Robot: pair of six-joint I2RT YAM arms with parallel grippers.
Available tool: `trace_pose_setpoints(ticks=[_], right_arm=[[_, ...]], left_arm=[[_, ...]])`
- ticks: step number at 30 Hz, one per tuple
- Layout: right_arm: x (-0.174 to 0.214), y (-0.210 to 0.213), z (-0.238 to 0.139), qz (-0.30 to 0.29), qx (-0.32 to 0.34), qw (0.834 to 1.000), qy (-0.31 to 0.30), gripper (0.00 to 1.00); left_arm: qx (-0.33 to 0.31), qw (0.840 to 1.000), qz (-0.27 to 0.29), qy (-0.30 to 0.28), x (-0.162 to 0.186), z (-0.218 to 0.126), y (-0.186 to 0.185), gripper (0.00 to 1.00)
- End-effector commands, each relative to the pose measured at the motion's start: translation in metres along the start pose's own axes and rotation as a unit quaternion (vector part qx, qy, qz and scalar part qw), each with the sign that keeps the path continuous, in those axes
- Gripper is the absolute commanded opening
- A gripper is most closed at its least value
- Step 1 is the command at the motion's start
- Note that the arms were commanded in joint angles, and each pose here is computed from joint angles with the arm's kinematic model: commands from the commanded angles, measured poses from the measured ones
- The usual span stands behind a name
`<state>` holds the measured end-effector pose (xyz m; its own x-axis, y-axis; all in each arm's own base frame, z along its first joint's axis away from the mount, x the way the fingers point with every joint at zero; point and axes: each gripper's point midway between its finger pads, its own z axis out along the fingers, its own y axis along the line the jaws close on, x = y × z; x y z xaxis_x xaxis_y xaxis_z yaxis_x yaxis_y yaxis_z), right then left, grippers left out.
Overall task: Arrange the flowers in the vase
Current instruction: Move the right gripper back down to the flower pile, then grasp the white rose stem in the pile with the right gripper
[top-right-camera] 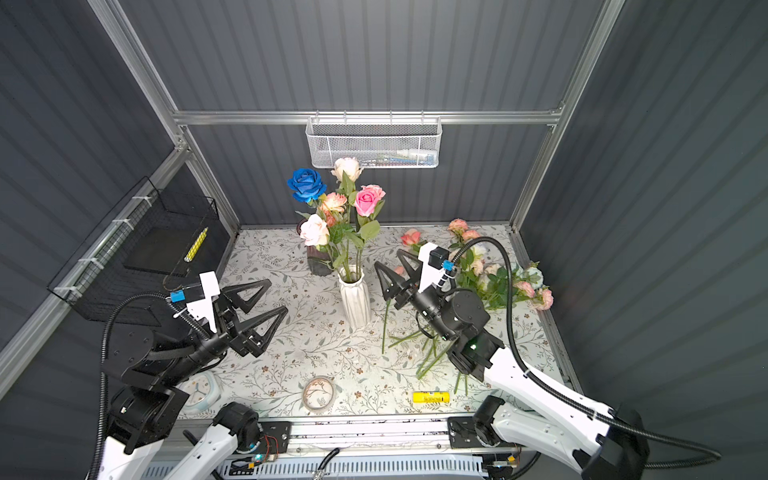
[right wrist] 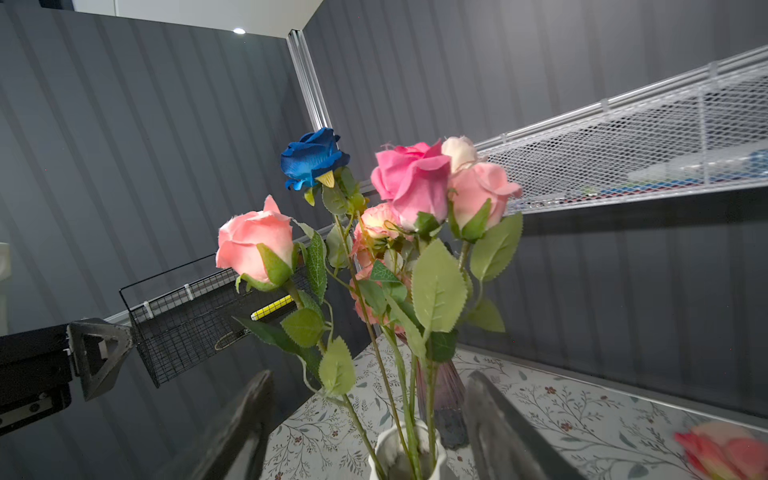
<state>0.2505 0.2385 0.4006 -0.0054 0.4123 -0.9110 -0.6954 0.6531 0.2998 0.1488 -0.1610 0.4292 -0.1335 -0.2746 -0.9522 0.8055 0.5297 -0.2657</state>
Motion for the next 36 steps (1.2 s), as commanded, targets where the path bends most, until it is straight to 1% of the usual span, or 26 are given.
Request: trace_pose_setpoints(ticks=[1,4,7,8,11,12,15,16,19,23,25,27,30,36], right_arm=[[0.039,-0.036,-0.017,0.018,0.087,0.994,0.070,0.72],[0.072,-0.071,-0.030,0.030,0.155,0.978,0.136,0.69],[0.102,-0.101,-0.043,0.071,0.196,0.959,0.193,0.66],[0.111,-0.113,-0.048,0.086,0.214,0.950,0.209,0.64],[0.137,-0.150,-0.062,0.122,0.277,0.916,0.265,0.53],[0.146,-0.158,-0.066,0.130,0.288,0.904,0.289,0.51],[0.172,-0.191,-0.078,0.139,0.339,0.863,0.349,0.47],[0.178,-0.200,-0.080,0.142,0.352,0.853,0.359,0.47],[0.191,-0.229,-0.090,0.142,0.398,0.828,0.369,0.45],[0.200,-0.268,-0.109,0.155,0.464,0.794,0.361,0.37],[0.202,-0.283,-0.118,0.164,0.487,0.780,0.356,0.34],[0.205,-0.296,-0.127,0.172,0.508,0.767,0.352,0.32],[0.205,-0.307,-0.133,0.172,0.524,0.757,0.350,0.31],[0.215,-0.320,-0.136,0.175,0.538,0.737,0.370,0.30]], left_arm=[[-0.003,1.000,0.004,-0.010,-0.002,-0.003,0.000,1.00],[-0.009,1.000,0.003,-0.008,0.002,-0.003,0.002,1.00],[-0.013,1.000,0.001,-0.002,0.006,-0.002,0.005,1.00],[-0.015,1.000,0.000,-0.001,0.007,-0.002,0.006,1.00],[-0.017,1.000,-0.002,0.000,0.009,-0.002,0.008,1.00],[-0.018,1.000,-0.004,0.001,0.011,-0.001,0.009,1.00],[-0.017,1.000,-0.005,0.002,0.012,-0.001,0.009,1.00],[-0.017,1.000,-0.006,0.004,0.013,0.000,0.010,1.00],[-0.017,1.000,-0.006,0.005,0.014,0.000,0.010,1.00],[-0.017,1.000,-0.007,0.005,0.015,-0.001,0.010,1.00],[-0.017,1.000,-0.006,0.004,0.015,-0.001,0.010,1.00],[-0.016,1.000,-0.005,0.004,0.015,-0.002,0.009,1.00],[-0.015,1.000,-0.006,0.006,0.017,-0.002,0.010,1.00],[-0.017,1.000,-0.001,0.005,0.017,-0.003,0.010,1.00]])
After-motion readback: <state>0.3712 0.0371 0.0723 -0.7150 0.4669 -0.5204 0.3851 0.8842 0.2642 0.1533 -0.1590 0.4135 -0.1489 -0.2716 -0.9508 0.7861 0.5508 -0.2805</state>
